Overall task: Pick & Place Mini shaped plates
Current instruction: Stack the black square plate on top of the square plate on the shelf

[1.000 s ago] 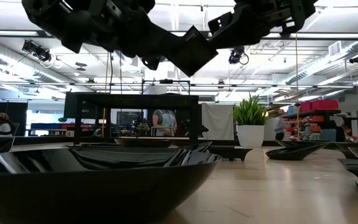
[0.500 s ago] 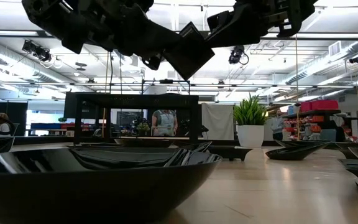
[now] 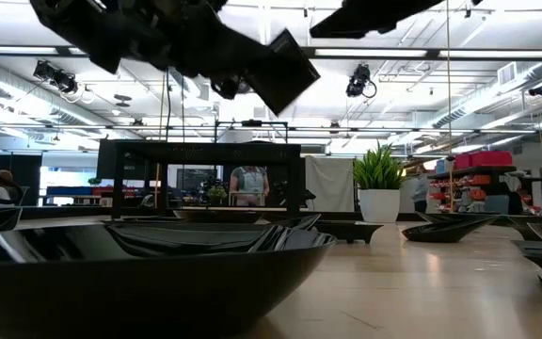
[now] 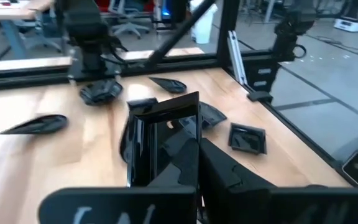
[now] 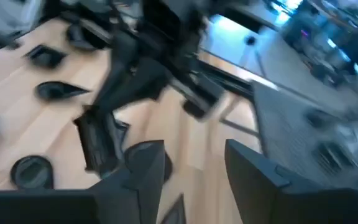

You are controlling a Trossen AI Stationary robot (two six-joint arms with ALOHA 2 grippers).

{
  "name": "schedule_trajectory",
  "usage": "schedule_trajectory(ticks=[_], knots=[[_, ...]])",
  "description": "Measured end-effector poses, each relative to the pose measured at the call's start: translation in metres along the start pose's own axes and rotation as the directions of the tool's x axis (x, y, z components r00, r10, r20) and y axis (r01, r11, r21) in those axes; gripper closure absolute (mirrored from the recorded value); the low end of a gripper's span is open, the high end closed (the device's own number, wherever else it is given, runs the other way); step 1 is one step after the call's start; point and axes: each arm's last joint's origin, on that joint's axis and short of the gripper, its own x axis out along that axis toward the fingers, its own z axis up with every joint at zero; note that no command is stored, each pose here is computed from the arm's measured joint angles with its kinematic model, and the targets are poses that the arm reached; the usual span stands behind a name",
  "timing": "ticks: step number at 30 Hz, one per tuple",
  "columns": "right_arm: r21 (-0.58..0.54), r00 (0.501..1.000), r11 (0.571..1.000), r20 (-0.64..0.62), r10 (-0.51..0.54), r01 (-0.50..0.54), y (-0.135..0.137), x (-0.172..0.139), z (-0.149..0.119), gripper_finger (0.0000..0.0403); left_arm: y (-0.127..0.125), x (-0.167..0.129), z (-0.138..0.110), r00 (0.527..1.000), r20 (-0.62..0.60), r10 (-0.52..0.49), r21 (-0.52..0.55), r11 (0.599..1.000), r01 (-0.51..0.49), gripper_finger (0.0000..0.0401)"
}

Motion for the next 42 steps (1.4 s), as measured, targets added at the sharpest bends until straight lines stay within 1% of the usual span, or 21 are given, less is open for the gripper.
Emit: schedule_trajectory(ticks=[3, 6, 8, 10, 12, 15, 17, 19, 21, 26, 28, 29, 30, 31, 33, 34, 36, 38, 42], knots=[[0.08, 0.999, 0.997, -0.045, -0.021, 0.024, -0.004, -0.004, -0.004, 0.0236, -0.001, -0.015, 0.015, 0.999, 0.013, 0.037, 0.002, 0.999, -0.037, 0.0397], [0.154, 0.997, 0.988, -0.081, -0.02, 0.032, -0.003, -0.001, -0.016, 0.0247, -0.004, -0.034, 0.038, 0.997, 0.004, 0.075, 0.019, 0.997, -0.075, 0.0397], [0.185, 0.996, 0.982, -0.085, -0.02, 0.035, 0.002, 0.005, -0.029, 0.0255, -0.005, -0.048, 0.06, 0.991, -0.036, 0.126, 0.053, 0.991, -0.124, 0.0397], [0.205, 0.996, 0.978, -0.081, -0.021, 0.037, 0.009, 0.01, -0.044, 0.0263, -0.004, -0.061, 0.083, 0.971, -0.107, 0.216, 0.11, 0.973, -0.204, 0.0397], [0.239, 0.999, 0.97, -0.035, -0.037, 0.044, 0.014, 0.013, -0.056, 0.0271, 0.001, -0.075, 0.105, 0.917, -0.206, 0.342, 0.187, 0.933, -0.307, 0.0397], [0.308, 0.997, 0.95, 0.032, -0.064, 0.051, 0.02, 0.015, -0.073, 0.0282, 0.016, -0.095, 0.134, 0.801, -0.304, 0.516, 0.28, 0.852, -0.442, 0.0397], [0.352, 0.994, 0.935, 0.076, -0.081, 0.05, 0.024, 0.014, -0.082, 0.0288, 0.03, -0.105, 0.148, 0.724, -0.324, 0.609, 0.312, 0.791, -0.526, 0.0397], [0.39, 0.988, 0.92, 0.121, -0.099, 0.045, 0.026, 0.013, -0.087, 0.0294, 0.045, -0.117, 0.154, 0.643, -0.359, 0.676, 0.334, 0.737, -0.588, 0.0397], [0.415, 0.986, 0.909, 0.13, -0.103, 0.04, 0.028, 0.012, -0.093, 0.0298, 0.061, -0.124, 0.16, 0.585, -0.347, 0.733, 0.339, 0.68, -0.65, 0.0397], [0.443, 0.985, 0.896, 0.138, -0.106, 0.034, 0.029, 0.013, -0.094, 0.0308, 0.104, -0.141, 0.15, 0.438, -0.404, 0.803, 0.32, 0.573, -0.755, 0.0397], [0.443, 0.984, 0.896, 0.141, -0.107, 0.034, 0.028, 0.012, -0.094, 0.031, 0.119, -0.145, 0.142, 0.388, -0.446, 0.807, 0.318, 0.548, -0.774, 0.0397], [0.443, 0.984, 0.896, 0.143, -0.108, 0.034, 0.028, 0.012, -0.093, 0.0312, 0.127, -0.145, 0.139, 0.383, -0.456, 0.804, 0.308, 0.546, -0.779, 0.0397], [0.443, 0.983, 0.896, 0.145, -0.109, 0.034, 0.028, 0.012, -0.093, 0.0313, 0.134, -0.145, 0.136, 0.385, -0.47, 0.794, 0.295, 0.553, -0.779, 0.0397], [0.444, 0.983, 0.895, 0.149, -0.11, 0.033, 0.028, 0.012, -0.093, 0.0314, 0.141, -0.144, 0.132, 0.39, -0.488, 0.781, 0.282, 0.564, -0.776, 0.0397], [0.444, 0.982, 0.895, 0.154, -0.112, 0.033, 0.028, 0.012, -0.092, 0.0316, 0.153, -0.138, 0.124, 0.417, -0.509, 0.753, 0.251, 0.593, -0.765, 0.0397], [0.444, 0.982, 0.895, 0.154, -0.112, 0.033, 0.028, 0.012, -0.092, 0.0316, 0.159, -0.135, 0.12, 0.419, -0.524, 0.741, 0.24, 0.601, -0.762, 0.0397], [0.446, 0.981, 0.894, 0.156, -0.113, 0.032, 0.028, 0.012, -0.092, 0.0317, 0.168, -0.127, 0.111, 0.406, -0.551, 0.729, 0.225, 0.598, -0.769, 0.0397], [0.447, 0.981, 0.894, 0.157, -0.113, 0.032, 0.028, 0.012, -0.092, 0.0317, 0.177, -0.12, 0.101, 0.373, -0.582, 0.723, 0.228, 0.585, -0.778, 0.0396], [0.448, 0.98, 0.894, 0.16, -0.115, 0.032, 0.028, 0.012, -0.092, 0.0317, 0.191, -0.107, 0.083, 0.265, -0.617, 0.741, 0.271, 0.516, -0.813, 0.0396]])
